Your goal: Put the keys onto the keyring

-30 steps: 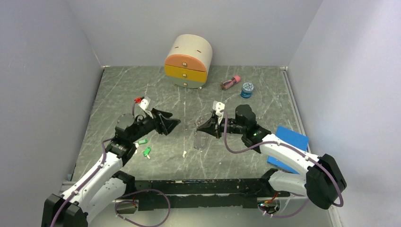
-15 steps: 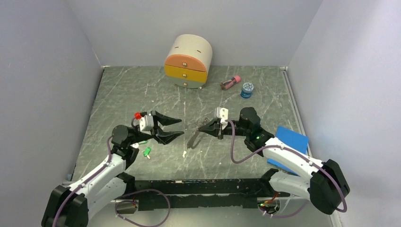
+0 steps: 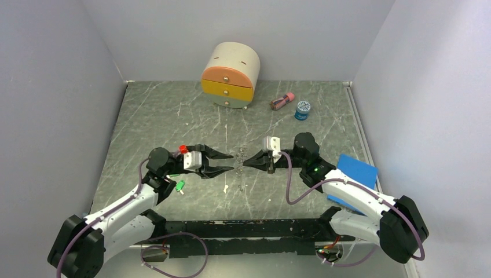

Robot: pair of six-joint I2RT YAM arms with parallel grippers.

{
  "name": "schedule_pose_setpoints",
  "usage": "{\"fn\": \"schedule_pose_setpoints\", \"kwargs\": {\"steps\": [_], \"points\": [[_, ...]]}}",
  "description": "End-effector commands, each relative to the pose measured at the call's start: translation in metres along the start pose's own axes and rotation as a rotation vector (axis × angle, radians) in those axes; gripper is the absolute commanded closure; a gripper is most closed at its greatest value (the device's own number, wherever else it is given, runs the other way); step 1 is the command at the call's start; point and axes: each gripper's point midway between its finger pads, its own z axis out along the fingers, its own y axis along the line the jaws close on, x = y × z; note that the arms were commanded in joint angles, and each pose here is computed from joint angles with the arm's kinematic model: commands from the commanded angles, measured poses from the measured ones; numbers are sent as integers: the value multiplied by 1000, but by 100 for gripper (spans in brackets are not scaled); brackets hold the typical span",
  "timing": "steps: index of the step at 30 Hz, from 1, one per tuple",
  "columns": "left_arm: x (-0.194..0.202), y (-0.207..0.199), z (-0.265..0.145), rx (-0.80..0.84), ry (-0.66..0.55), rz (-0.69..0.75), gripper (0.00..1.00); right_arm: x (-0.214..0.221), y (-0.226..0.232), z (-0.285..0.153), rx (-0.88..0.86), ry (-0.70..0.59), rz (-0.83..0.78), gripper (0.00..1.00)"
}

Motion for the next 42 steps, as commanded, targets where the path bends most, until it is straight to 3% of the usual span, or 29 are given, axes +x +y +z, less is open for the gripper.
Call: {"fn": "schedule_pose_setpoints", "kwargs": {"steps": [1, 15, 28, 34, 36, 39, 42], "points": [[-6, 9, 9, -1, 5, 92, 57, -26, 5, 2, -51, -77, -107, 100], [10, 2, 25, 45, 52, 81, 64, -21, 9, 7, -71, -67, -84, 100], [22, -2, 27, 32, 118, 80, 97, -12, 6, 7, -44, -38, -69, 100], [26, -2, 22, 10, 152, 63, 98, -15, 5, 8, -45, -45, -62, 100], [25, 3, 21, -18, 163, 51, 97, -15, 4, 9, -47, -39, -61, 91], [26, 10, 19, -61, 201, 27, 97, -11, 4, 11, -43, -9, -65, 67], [25, 15, 17, -84, 247, 4, 97, -9, 2, 14, -21, 20, -93, 59]]}}
